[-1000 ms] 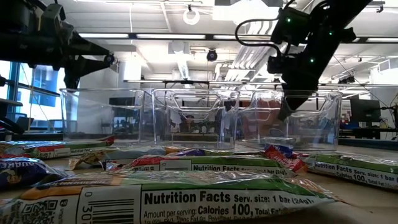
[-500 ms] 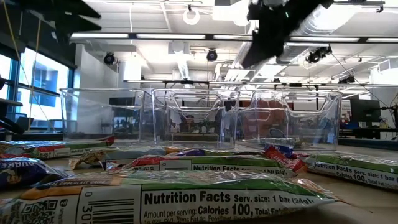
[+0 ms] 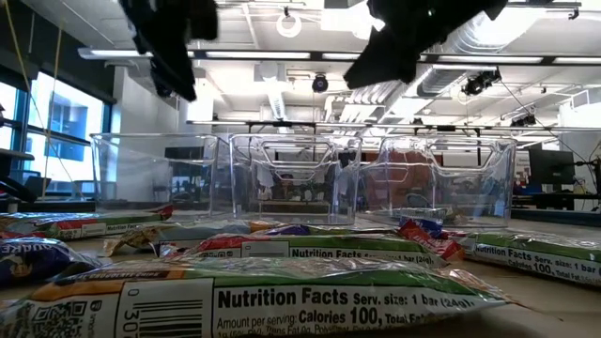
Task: Pick and place Granola Bars by type
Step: Put the orange granola bar into the right transparent bin
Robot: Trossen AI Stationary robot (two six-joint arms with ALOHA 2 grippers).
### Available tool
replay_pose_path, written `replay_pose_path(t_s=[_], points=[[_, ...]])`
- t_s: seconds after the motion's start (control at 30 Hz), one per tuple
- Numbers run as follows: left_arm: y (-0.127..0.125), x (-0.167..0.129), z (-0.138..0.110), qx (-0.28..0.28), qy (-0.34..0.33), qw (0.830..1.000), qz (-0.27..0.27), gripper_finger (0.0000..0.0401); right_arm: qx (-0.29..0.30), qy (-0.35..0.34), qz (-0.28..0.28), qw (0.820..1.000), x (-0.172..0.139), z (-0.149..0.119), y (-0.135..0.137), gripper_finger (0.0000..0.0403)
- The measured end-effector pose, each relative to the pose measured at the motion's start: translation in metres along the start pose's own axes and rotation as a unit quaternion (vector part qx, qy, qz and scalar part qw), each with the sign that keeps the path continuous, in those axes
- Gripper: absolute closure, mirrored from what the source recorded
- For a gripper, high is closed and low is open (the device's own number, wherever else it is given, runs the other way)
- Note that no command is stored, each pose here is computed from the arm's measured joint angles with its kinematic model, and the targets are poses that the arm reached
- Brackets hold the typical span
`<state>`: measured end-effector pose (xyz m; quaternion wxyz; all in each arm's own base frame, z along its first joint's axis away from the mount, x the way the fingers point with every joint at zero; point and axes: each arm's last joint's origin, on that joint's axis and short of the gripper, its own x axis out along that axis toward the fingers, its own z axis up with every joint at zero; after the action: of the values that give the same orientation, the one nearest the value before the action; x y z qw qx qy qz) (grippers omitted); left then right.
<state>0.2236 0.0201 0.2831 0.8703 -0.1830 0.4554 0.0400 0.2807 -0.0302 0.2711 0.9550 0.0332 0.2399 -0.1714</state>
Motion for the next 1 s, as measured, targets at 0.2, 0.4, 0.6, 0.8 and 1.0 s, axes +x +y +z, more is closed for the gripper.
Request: replay_pose_path(t_s=[0.2,0.4,0.6,0.8,1.0], points=[[-0.024,0.054,0.013,0.024,0.038,0.991,-0.126,0.0252,-0.005,0.014,-0.023,1.0,0.003,-0.011,-0.002,0.0269],[-0.059,0.058,0.014,0.069,0.026,0.997,-0.026,0.0252,-0.017,0.0,-0.02,1.0,0.003,-0.008,-0.001,0.0269],[-0.089,0.07,-0.001,0.061,0.029,0.997,-0.024,0.0252,0.001,-0.001,-0.019,1.0,0.003,-0.008,-0.001,0.0269],[-0.116,0.108,-0.022,0.08,0.042,0.996,0.025,0.0252,0.03,0.0,-0.018,0.999,0.003,-0.008,-0.001,0.0269],[-0.141,0.138,-0.04,0.096,0.027,0.995,0.021,0.0252,0.035,0.002,-0.016,0.999,0.003,-0.009,-0.001,0.0269]])
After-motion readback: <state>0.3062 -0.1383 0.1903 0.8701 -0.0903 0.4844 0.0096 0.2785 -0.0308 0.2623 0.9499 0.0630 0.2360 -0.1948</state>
